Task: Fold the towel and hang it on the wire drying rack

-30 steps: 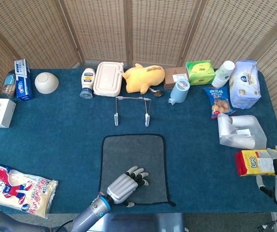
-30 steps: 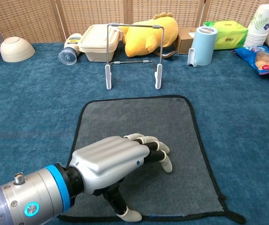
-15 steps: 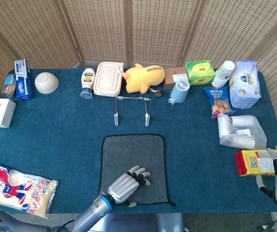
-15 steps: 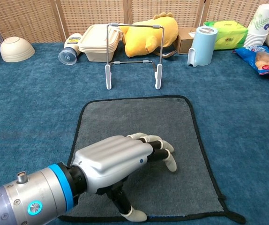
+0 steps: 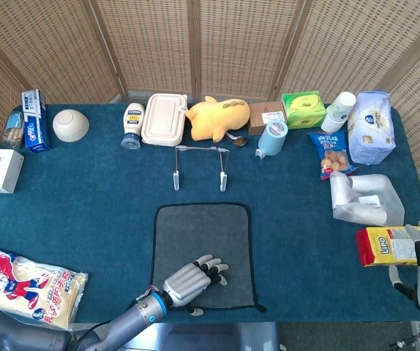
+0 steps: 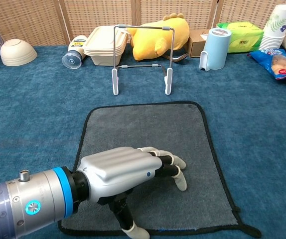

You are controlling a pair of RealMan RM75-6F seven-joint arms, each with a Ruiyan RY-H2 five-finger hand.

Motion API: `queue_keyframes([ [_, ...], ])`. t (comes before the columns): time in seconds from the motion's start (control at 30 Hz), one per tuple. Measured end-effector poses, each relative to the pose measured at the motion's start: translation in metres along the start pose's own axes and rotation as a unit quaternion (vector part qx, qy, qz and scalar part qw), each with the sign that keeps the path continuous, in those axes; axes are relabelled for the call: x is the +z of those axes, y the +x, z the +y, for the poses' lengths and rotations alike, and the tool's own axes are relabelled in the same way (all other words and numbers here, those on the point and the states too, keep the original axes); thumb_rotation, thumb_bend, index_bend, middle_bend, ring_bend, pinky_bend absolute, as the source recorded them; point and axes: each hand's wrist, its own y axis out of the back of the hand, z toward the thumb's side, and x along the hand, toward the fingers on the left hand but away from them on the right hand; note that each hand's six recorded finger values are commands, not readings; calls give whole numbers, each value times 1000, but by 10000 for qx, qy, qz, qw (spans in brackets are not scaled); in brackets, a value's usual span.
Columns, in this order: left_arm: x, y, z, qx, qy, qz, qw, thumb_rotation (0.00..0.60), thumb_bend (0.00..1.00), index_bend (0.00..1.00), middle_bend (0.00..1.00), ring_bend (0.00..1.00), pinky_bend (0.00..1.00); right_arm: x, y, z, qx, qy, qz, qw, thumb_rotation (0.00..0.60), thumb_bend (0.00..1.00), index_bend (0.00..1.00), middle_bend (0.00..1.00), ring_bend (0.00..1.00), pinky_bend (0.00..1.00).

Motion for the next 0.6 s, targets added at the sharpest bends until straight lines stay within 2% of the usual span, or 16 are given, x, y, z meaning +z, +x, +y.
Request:
queue_keyframes([
  [0.2, 0, 3, 1, 125, 161, -29, 9998, 600, 103, 241, 98, 0, 0, 0, 1, 0, -12, -3, -20, 10000, 600, 352, 115, 39, 0, 0],
  [0.6, 6, 0, -1, 288, 114, -82, 9995, 600, 103, 242, 98, 0, 0, -1, 1, 0, 1, -34, -18, 10000, 600, 353, 114, 39, 0, 0],
])
